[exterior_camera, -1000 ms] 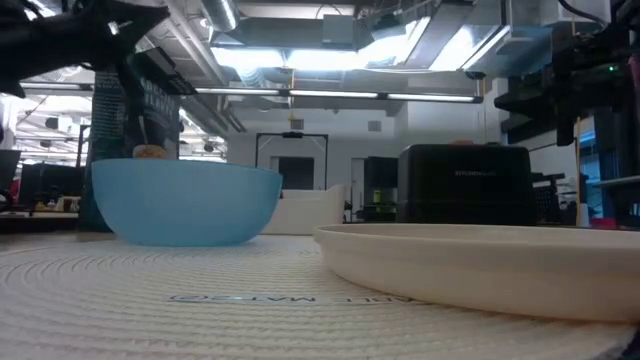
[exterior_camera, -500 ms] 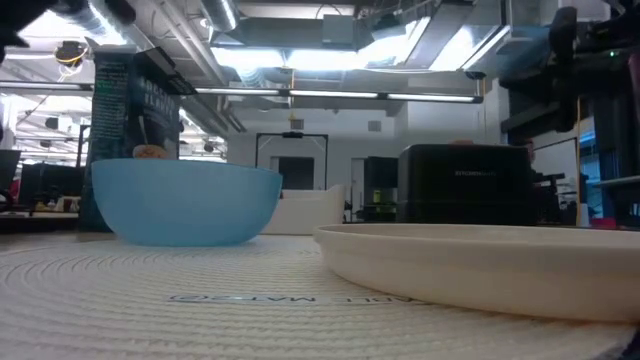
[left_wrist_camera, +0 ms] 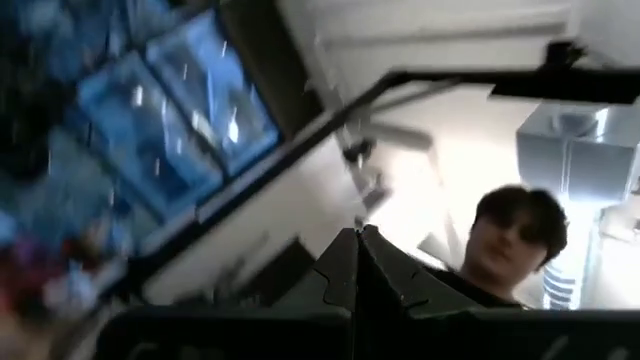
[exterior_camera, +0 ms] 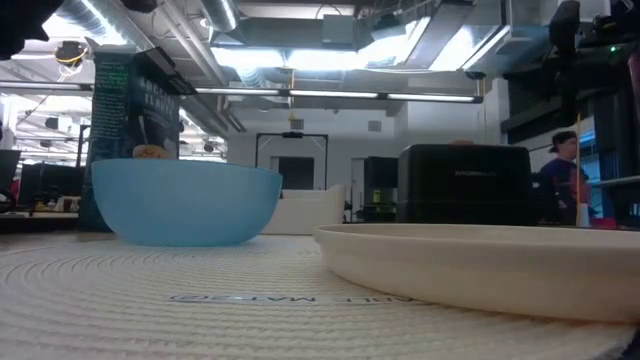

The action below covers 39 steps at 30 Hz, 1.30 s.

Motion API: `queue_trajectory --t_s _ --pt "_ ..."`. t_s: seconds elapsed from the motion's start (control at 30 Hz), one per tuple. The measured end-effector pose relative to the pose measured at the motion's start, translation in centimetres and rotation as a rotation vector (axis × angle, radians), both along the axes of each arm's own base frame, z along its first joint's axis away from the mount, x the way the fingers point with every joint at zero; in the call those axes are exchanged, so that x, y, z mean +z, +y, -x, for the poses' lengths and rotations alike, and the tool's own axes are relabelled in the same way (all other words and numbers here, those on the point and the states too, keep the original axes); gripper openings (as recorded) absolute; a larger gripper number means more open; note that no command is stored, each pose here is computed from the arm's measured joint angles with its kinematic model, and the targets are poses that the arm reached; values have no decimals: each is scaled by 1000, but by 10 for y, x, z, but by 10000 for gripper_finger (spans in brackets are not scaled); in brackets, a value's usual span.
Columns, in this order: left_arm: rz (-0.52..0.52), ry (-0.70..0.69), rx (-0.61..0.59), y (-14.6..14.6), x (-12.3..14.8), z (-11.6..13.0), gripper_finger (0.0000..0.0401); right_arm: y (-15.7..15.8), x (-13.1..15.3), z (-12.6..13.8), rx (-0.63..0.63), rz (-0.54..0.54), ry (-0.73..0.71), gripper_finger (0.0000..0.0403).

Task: Arrange a breakfast setting
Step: Pour the cereal from the cereal box into the blue bowl

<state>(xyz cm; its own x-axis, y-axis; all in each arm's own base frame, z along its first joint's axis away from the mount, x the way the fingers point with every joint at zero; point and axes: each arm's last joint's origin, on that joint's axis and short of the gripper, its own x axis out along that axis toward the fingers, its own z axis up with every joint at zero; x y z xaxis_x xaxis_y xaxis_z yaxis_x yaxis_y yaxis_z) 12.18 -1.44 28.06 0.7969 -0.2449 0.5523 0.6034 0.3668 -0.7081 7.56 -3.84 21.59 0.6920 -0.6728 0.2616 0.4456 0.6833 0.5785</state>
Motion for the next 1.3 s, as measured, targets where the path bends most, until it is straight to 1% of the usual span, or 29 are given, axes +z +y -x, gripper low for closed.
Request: queue_trajectory --t_s 0.07,0.1,0.17,0.23,0.3,0.37,0.4,0.43,0.47,0.53,0.6,0.67,0.73,0.83,0.93,1.0,1.07,1.13,1.2,1.3 --pt "35 63 -51 -3 -4 -2 0 0 1 0 0 3 -10 26" --pt "47 82 -53 -4 -5 -3 0 0 2 1 0 7 -20 26" --pt "30 77 -3 -5 -2 -3 0 0 3 1 -8 14 -29 26" --pt "-10 4 110 -3 15 -1 0 0 3 1 -18 26 -17 26" --pt "-64 -88 270 1 40 4 0 0 4 1 -18 31 -22 26" --pt "-169 -167 400 4 68 11 0 0 4 1 -19 32 -25 26" --pt "-211 -166 459 5 81 13 0 0 4 1 -18 32 -25 26" --pt "-243 -132 515 6 93 14 0 0 4 1 -18 32 -24 26" --pt "-274 -57 563 8 102 15 0 0 4 1 -17 32 -24 26" --pt "-331 165 638 11 113 18 0 0 4 1 -17 32 -24 26" --pt "-347 341 701 14 124 24 0 0 4 1 -26 28 -21 26" --pt "-332 443 734 14 133 25 0 -1 4 0 -34 23 -23 26" --pt "-329 485 723 11 139 22 0 -1 6 0 -40 27 -42 26" --pt "-325 531 643 -1 140 5 0 -2 7 -2 -40 32 -47 26" --pt "-323 644 560 -20 125 -14 0 -2 6 -5 -23 32 -28 26" --pt "-311 736 546 -36 112 -23 0 -2 5 -8 1 32 -7 26" --pt "-287 819 567 -52 99 -26 0 -3 3 -11 25 32 16 26" --pt "-242 857 622 -66 90 -23 0 -3 2 -13 47 31 39 26" --pt "-201 856 673 -75 84 -14 0 -3 0 -15 56 28 55 26" --pt "-192 839 718 -83 78 -2 0 -4 -2 -18 71 22 82 26"
